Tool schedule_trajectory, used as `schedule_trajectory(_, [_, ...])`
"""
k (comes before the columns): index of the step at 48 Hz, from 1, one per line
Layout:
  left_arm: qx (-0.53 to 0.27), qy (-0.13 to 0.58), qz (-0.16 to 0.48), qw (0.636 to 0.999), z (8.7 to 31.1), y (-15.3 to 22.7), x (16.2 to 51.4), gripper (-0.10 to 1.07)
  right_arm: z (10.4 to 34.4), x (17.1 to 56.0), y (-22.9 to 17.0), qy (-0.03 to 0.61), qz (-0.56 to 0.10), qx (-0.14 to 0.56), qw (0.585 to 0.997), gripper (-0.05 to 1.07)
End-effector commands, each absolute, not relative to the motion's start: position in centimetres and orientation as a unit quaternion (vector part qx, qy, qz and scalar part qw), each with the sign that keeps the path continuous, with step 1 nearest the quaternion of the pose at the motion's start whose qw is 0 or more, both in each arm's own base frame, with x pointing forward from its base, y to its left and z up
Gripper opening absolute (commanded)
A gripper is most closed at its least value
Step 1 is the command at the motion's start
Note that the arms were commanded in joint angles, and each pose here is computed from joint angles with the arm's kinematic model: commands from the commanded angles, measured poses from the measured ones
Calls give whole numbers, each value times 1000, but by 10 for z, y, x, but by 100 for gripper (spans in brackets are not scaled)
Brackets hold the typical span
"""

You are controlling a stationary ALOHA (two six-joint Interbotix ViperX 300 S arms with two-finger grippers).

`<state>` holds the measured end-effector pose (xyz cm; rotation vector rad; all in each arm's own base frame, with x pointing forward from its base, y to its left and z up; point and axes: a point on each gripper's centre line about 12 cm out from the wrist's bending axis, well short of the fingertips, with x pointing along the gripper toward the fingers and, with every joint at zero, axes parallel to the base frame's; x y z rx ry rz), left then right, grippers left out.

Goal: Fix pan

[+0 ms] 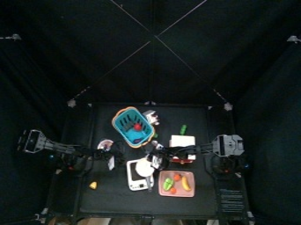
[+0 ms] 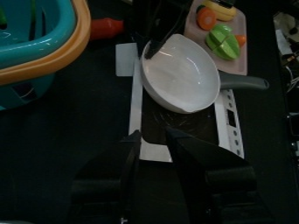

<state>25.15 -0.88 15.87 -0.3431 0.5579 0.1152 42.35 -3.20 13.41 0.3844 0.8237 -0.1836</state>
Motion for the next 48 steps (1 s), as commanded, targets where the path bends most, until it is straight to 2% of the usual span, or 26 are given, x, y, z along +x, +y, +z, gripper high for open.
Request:
schedule_trajectory(1, [-167,264,55,948,164,-9,255,71,154,431,-34,369,-93,213,900,57])
schedule_trajectory(10, [-167,264,55,948,164,-9,255,71,156,435,-34,363,-95,224,899,56])
schedule_trajectory(22, [-165,264,55,949,163,-9,255,71,159,453,-33,358,-78,177,913,56])
schedule_trajectory(32, [-166,268,65,947,157,-3,245,71,160,466,-33,355,-74,170,916,56])
schedule_trajectory(38, [-165,227,86,956,165,10,235,71,156,468,-28,361,-69,167,915,56])
schedule_trajectory(48, [-151,135,92,975,192,20,216,71,156,471,-15,363,-55,160,916,56])
